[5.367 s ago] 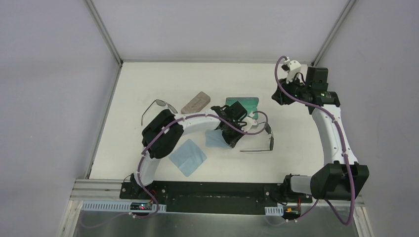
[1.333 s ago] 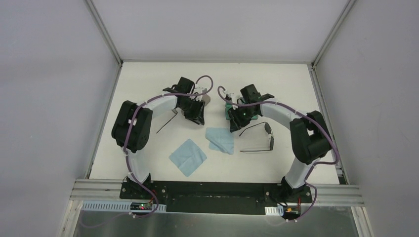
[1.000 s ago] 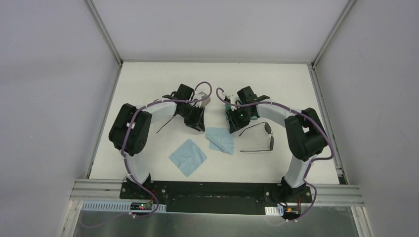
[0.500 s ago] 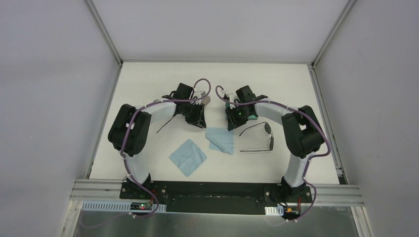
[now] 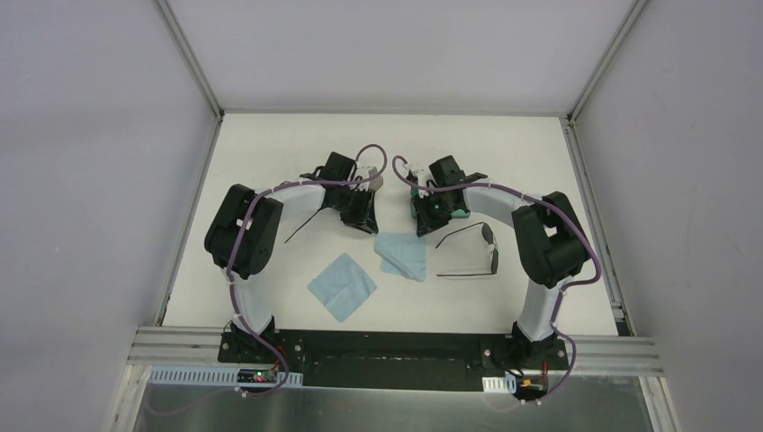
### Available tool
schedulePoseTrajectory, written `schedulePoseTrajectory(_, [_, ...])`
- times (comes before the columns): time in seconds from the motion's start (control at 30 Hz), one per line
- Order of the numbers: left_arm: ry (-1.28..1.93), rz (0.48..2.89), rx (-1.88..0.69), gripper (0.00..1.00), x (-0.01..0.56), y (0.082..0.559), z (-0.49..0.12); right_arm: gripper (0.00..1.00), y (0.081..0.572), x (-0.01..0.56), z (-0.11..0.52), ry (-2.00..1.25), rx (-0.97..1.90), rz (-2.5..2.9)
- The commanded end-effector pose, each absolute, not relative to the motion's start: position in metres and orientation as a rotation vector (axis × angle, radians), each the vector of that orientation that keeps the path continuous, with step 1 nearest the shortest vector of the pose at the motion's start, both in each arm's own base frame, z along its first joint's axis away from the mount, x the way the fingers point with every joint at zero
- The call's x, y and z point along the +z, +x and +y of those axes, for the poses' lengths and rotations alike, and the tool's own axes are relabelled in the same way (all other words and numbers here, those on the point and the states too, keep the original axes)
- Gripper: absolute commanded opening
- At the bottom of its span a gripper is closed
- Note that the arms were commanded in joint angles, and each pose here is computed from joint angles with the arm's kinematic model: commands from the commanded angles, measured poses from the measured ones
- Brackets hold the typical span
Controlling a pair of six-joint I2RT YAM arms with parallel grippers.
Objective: Organize the sunglasses
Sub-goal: Fold the glasses cleaning cloth at the center of the board.
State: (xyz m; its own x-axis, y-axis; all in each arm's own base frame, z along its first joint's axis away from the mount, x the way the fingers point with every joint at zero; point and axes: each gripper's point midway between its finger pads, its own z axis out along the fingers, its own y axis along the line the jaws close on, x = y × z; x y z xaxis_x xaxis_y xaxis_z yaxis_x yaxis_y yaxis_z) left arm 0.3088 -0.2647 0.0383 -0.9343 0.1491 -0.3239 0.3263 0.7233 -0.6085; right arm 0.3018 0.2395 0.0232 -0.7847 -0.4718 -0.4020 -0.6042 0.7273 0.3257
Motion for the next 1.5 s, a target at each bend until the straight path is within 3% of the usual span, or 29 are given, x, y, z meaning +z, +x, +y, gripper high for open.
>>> schedulePoseTrajectory(0.0, [0.435,2.616,-1.04,0.28,0.044,0.32,-0.283,0.16,0.314,0.024,0.236,-0.856,0.585,2.612])
schedulePoseTrajectory(0.17, [0.496,2.62,-1.027,0.19,0.037,0.314,-0.292,0.1,0.316,0.026,0.236,-0.866,0.582,2.6])
schedulePoseTrajectory(0.33, [0.498,2.641,-0.989,0.17,0.032,0.31,-0.287,0.08,0.314,0.025,0.234,-0.874,0.584,2.601])
schedulePoseTrajectory(0.57, [0.499,2.623,-0.906,0.0,0.034,0.325,-0.285,0.0,0.317,0.031,0.234,-0.874,0.59,2.578])
schedulePoseTrajectory(1.0, [0.52,2.556,-0.957,0.0,0.057,0.345,-0.302,0.0,0.337,0.057,0.244,-0.884,0.623,2.492])
schedulePoseTrajectory(1.13, [0.506,2.591,-0.903,0.23,0.048,0.338,-0.295,0.0,0.332,0.052,0.24,-0.89,0.617,2.508])
schedulePoseTrajectory(1.47, [0.585,2.626,-0.827,0.25,0.034,0.315,-0.298,0.0,0.329,0.046,0.233,-0.87,0.612,2.529])
